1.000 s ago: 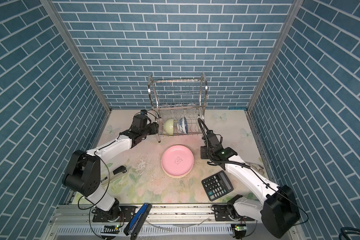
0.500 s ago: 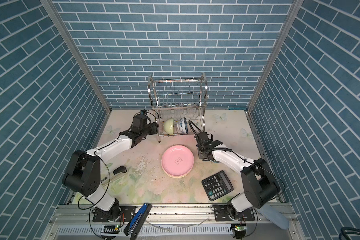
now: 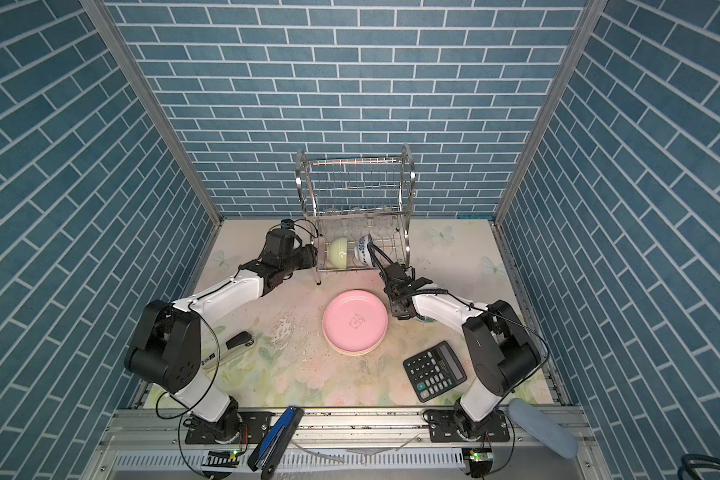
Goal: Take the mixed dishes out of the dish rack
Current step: 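Carry the leaf-pattern bowl down and set it on the table beside the plates, then release the bowl and reach the right gripper to the blue floral bowl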
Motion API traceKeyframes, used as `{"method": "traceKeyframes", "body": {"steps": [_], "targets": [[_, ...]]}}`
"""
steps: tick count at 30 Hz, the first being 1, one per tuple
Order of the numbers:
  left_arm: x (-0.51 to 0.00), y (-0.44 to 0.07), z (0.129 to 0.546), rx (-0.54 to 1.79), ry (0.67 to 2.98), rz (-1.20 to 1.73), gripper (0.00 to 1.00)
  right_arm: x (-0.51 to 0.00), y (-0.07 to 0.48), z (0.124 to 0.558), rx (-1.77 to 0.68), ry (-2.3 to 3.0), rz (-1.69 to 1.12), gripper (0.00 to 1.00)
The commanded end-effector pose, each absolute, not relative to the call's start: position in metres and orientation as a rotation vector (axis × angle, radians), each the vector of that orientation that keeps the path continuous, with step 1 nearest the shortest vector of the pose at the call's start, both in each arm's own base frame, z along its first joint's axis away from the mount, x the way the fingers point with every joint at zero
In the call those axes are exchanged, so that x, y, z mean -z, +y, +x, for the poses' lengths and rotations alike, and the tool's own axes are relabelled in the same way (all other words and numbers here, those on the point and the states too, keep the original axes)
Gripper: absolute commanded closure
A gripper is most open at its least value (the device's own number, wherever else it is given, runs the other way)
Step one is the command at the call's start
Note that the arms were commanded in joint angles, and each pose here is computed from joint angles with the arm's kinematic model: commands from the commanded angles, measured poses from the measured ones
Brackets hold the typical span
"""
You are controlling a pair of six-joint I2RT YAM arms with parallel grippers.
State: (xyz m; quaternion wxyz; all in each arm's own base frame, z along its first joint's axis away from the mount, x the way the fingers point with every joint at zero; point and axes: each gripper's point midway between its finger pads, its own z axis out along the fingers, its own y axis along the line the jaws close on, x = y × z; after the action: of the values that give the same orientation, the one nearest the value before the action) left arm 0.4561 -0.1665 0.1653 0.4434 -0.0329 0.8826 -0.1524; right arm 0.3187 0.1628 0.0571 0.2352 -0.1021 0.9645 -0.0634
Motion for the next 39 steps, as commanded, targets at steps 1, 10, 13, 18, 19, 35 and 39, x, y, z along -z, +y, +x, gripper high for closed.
{"method": "traceKeyframes", "body": {"steps": [1,10,13,18,19,35,39], "targets": [[-0.156,-0.164,0.454,0.370,2.208,-0.085,0.37,-0.062,0.172,0.330,0.153,2.620,-0.271,0.95],[-0.154,-0.163,0.453,0.367,2.209,-0.082,0.35,-0.072,0.176,0.330,0.086,2.589,-0.233,0.68],[-0.156,-0.163,0.453,0.368,2.207,-0.082,0.35,-0.082,0.179,0.329,0.034,2.571,-0.220,0.63],[-0.156,-0.163,0.453,0.364,2.207,-0.081,0.35,-0.114,0.189,0.326,-0.108,2.501,-0.209,0.59],[-0.157,-0.163,0.453,0.364,2.206,-0.081,0.34,-0.120,0.192,0.325,-0.138,2.489,-0.212,0.59],[-0.151,-0.165,0.457,0.361,2.220,-0.074,0.34,-0.221,0.257,0.358,-0.849,1.963,-0.337,0.60],[-0.148,-0.167,0.461,0.361,2.228,-0.074,0.35,-0.225,0.266,0.376,-0.929,1.884,-0.351,0.61]]}}
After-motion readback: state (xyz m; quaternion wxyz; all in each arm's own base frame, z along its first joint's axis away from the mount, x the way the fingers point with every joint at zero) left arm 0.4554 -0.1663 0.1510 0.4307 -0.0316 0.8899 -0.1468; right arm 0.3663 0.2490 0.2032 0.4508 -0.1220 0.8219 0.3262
